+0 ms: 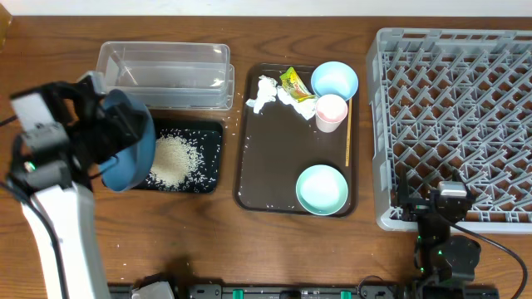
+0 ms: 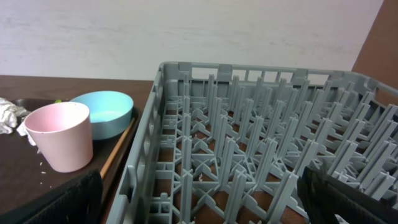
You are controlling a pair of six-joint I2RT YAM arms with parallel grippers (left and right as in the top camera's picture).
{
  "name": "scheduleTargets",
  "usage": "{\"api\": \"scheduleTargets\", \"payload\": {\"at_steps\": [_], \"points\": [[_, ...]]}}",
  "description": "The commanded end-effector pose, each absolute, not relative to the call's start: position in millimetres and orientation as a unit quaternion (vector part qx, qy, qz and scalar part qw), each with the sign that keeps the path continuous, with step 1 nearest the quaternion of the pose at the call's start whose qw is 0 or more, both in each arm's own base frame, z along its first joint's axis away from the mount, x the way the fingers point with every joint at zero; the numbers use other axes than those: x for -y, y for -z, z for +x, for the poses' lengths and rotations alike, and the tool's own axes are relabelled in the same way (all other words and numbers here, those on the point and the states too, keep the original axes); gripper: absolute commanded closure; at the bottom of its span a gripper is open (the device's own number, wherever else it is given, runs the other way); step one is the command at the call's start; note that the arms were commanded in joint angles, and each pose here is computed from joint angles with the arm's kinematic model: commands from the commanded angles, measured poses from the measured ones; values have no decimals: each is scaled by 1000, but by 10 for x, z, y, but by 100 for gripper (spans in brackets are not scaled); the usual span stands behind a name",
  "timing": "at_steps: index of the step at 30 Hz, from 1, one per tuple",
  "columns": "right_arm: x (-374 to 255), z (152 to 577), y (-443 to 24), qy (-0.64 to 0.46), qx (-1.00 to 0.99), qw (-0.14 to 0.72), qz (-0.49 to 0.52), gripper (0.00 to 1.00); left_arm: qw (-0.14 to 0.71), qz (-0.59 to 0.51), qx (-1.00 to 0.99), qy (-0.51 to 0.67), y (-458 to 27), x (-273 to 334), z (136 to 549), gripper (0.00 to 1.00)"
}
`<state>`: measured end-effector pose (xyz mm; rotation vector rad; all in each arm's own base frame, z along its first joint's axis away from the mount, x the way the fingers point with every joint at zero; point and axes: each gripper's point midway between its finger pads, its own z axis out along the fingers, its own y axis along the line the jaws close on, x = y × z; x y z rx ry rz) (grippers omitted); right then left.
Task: Sort waste into correct bins and load items into the dishwasher rack
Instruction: 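Carry the emptied teal plate back to the brown tray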
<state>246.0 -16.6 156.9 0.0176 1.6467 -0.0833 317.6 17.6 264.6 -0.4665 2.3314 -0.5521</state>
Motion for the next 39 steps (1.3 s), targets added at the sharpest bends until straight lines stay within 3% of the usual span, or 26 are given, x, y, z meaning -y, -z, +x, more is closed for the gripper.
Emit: {"api": "scheduleTargets", "payload": {"at_steps": [1,10,21,32,39], "points": [[210,2454,-1562,41,-733,678,17,1,390,-217,-891,79,-2827,-344,3110,94],[210,2454,-1562,41,-733,678,17,1,364,-29,-919,147,-2742,930,3138,94],[210,2454,-1562,41,-733,678,17,1,290,115,-932,182,-2096,2241,3210,94],[210,2454,-1562,41,-733,678,17,1,270,173,-927,193,-1585,2923,3276,94],[210,2454,-1562,41,-733,678,17,1,247,175,-936,180,-1292,2974,3317,94]]}}
